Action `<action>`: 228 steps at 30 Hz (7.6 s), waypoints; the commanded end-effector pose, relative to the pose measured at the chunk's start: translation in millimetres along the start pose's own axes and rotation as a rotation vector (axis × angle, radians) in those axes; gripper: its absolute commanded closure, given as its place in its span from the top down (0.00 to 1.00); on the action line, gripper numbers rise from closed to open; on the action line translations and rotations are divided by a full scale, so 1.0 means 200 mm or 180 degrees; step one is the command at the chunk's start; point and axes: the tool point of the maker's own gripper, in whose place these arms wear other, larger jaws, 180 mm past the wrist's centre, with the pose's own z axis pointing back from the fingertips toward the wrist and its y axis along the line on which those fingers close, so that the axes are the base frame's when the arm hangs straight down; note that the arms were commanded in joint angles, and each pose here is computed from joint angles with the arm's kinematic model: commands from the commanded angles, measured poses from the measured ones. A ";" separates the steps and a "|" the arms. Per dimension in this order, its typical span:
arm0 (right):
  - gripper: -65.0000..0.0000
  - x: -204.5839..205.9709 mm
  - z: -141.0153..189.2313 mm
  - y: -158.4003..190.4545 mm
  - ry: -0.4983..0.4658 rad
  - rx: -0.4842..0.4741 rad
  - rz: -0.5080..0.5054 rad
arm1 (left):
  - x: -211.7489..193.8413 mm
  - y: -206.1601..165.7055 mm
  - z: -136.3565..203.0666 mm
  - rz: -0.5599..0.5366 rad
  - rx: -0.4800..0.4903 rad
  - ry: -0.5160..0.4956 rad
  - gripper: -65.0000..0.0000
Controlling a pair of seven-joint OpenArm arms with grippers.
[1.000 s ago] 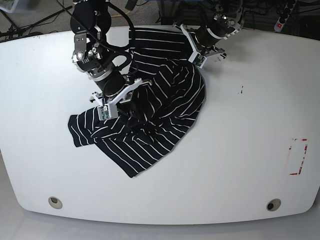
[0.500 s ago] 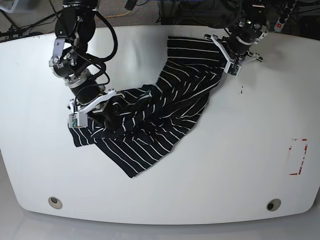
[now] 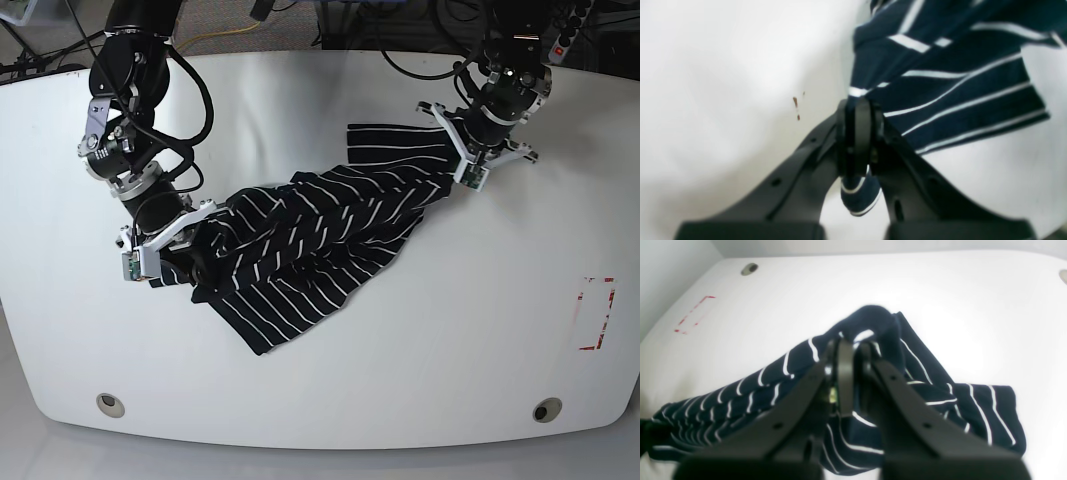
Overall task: Fold the T-shirt properly
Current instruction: 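Grasp the shirt edge with the left gripper beside the right gripper, then release with the left gripper and reach across the shirt to another edge, then grasp the shirt hem corner with the left gripper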
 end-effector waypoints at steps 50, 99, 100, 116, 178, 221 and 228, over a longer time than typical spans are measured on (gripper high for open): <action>0.00 -0.16 0.18 -0.15 0.0136 -0.0394 -0.0146 | 0.46 -0.02 -0.02 -0.0598 -0.0273 -0.0654 0.61; 0.00 -0.20 0.22 -0.17 0.0152 -0.0474 -0.0222 | 0.86 -0.14 -0.93 0.0767 -0.1023 -0.0090 0.61; 0.00 -0.20 0.22 -0.17 0.0152 -0.0474 -0.0222 | 0.86 -0.15 -0.93 0.0767 -0.1032 -0.0078 0.61; 0.00 -0.19 0.21 -0.17 0.0138 -0.0472 -0.0218 | 0.75 -0.38 -0.88 0.0057 -0.1567 0.0138 0.45; 0.00 -0.19 0.18 -0.17 0.0133 -0.0438 -0.0248 | 0.59 0.76 -0.01 -0.0015 0.0805 -0.0170 0.70; 0.00 -0.16 0.17 -0.17 0.0088 -0.0435 -0.0241 | 0.44 0.72 -0.69 0.1027 -0.0223 0.0113 0.41; 0.00 -0.16 0.17 -0.17 0.0088 -0.0435 -0.0241 | 0.43 0.73 -0.68 0.1019 -0.0201 0.0130 0.01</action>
